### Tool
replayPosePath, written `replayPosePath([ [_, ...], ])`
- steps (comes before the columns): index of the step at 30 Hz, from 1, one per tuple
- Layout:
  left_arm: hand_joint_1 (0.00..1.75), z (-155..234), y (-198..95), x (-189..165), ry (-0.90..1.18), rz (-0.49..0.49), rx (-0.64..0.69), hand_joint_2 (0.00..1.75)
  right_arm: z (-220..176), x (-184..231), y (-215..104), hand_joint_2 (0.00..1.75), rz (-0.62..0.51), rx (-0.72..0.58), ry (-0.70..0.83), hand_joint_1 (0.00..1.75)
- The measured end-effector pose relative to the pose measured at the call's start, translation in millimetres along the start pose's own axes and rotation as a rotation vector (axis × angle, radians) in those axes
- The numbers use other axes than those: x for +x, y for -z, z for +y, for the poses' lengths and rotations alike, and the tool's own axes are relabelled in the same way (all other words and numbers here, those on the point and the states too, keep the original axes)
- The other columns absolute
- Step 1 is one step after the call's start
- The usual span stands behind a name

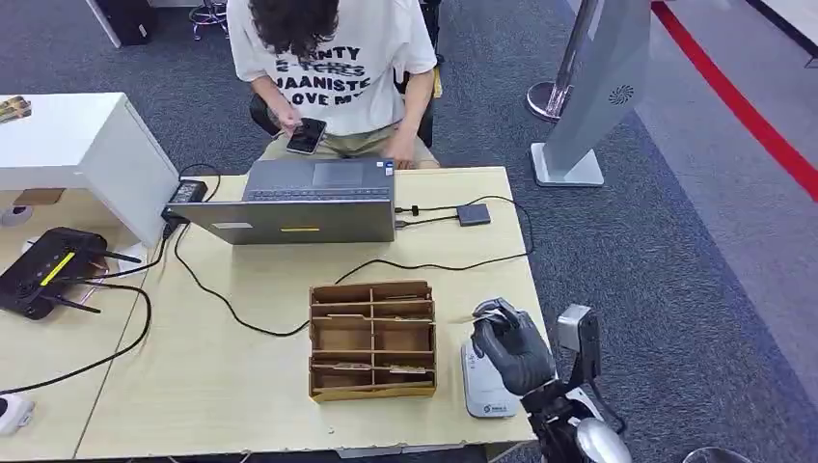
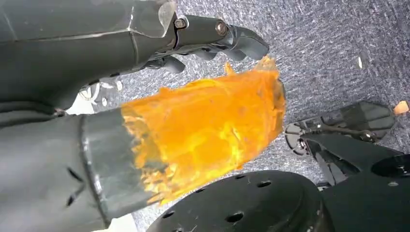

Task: Pass the card to the sensor for recognition and then transmit it.

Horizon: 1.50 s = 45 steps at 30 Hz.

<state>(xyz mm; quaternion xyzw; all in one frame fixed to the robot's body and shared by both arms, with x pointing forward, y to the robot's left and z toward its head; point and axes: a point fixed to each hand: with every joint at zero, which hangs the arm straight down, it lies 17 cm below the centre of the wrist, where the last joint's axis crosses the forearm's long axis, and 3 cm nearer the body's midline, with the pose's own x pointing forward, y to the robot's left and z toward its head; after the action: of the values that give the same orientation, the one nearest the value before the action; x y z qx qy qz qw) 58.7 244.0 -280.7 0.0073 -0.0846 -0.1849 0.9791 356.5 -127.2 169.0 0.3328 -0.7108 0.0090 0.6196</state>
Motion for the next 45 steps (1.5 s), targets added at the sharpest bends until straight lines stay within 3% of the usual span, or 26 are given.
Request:
replayPosePath([
  [8,0.00,0,0,0,-0.013,-0.001,-0.001,0.00,-33,-6,1,1.75,0.114,0.010,-0.109,1.75],
  [19,0.00,0,0,-1,-0.014,0.001,-0.003,0.00,-116,-2,-16,1.75,0.423,0.054,-0.304,1.75],
  [29,0.00,-1,0,-1,-0.014,0.003,-0.008,0.00,-156,9,-39,1.75,0.538,0.027,-0.362,1.75],
  [34,0.00,-1,0,-1,-0.015,0.003,-0.007,0.00,-169,25,-53,1.75,0.564,0.026,-0.386,1.75],
  [45,0.00,-2,0,0,-0.027,0.002,-0.007,0.00,-164,35,-52,1.75,0.495,0.044,-0.502,1.75],
])
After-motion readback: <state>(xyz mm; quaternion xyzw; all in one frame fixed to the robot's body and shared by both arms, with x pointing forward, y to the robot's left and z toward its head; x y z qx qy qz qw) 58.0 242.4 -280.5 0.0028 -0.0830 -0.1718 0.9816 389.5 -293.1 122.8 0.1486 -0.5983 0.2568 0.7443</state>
